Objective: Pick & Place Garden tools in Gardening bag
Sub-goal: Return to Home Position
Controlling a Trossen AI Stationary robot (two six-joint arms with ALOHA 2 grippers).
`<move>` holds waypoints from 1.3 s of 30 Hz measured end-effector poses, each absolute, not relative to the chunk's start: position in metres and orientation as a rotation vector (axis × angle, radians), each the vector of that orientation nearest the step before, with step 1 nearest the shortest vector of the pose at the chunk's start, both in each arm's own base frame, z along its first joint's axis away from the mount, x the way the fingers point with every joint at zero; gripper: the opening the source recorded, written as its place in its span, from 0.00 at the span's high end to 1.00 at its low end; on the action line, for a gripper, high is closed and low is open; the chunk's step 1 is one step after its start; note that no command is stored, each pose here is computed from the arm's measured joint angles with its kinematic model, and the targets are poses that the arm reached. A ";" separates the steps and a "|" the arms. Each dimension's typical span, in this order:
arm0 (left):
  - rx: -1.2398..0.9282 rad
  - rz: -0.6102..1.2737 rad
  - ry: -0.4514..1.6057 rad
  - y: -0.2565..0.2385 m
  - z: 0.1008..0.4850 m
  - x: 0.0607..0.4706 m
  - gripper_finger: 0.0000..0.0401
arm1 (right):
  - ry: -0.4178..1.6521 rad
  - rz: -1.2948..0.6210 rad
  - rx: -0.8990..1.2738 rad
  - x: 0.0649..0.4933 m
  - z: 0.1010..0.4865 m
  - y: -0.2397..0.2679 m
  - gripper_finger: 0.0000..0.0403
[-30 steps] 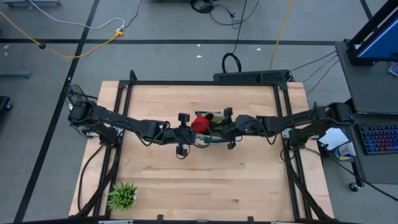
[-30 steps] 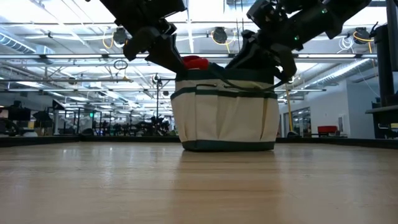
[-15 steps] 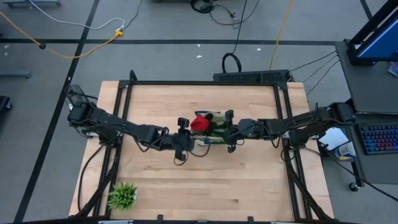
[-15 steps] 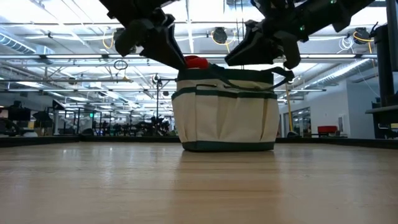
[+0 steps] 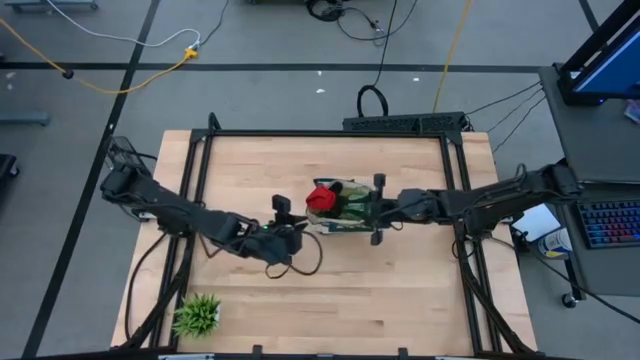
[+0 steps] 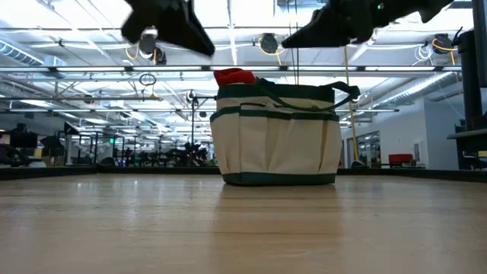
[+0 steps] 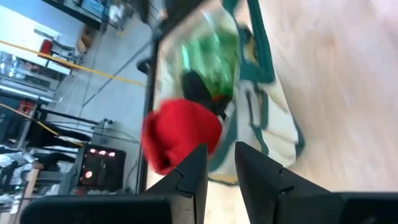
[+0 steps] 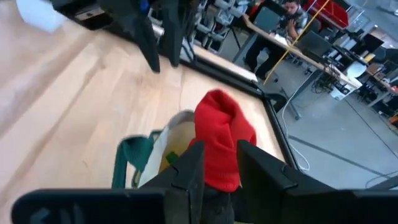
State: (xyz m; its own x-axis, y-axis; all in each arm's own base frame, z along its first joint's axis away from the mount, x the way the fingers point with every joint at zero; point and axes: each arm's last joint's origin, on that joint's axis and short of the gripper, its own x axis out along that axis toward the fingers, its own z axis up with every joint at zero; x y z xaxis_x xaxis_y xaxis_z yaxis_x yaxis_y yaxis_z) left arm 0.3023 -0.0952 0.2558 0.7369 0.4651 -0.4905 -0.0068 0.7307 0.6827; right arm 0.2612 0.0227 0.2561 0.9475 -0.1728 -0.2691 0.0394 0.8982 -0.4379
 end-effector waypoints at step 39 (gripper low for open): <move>0.366 0.313 0.564 -0.051 0.355 0.141 0.99 | 0.175 -0.150 -0.247 0.203 0.305 0.016 1.00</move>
State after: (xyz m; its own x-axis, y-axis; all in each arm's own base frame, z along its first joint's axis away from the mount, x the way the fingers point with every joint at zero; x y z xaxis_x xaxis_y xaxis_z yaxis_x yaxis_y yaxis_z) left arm 0.1409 -0.0513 0.3549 0.8014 0.3837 -0.4588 -0.1868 0.8893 0.4175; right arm 0.2035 0.0162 0.3047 0.9736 -0.1689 -0.1533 0.1260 0.9585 -0.2558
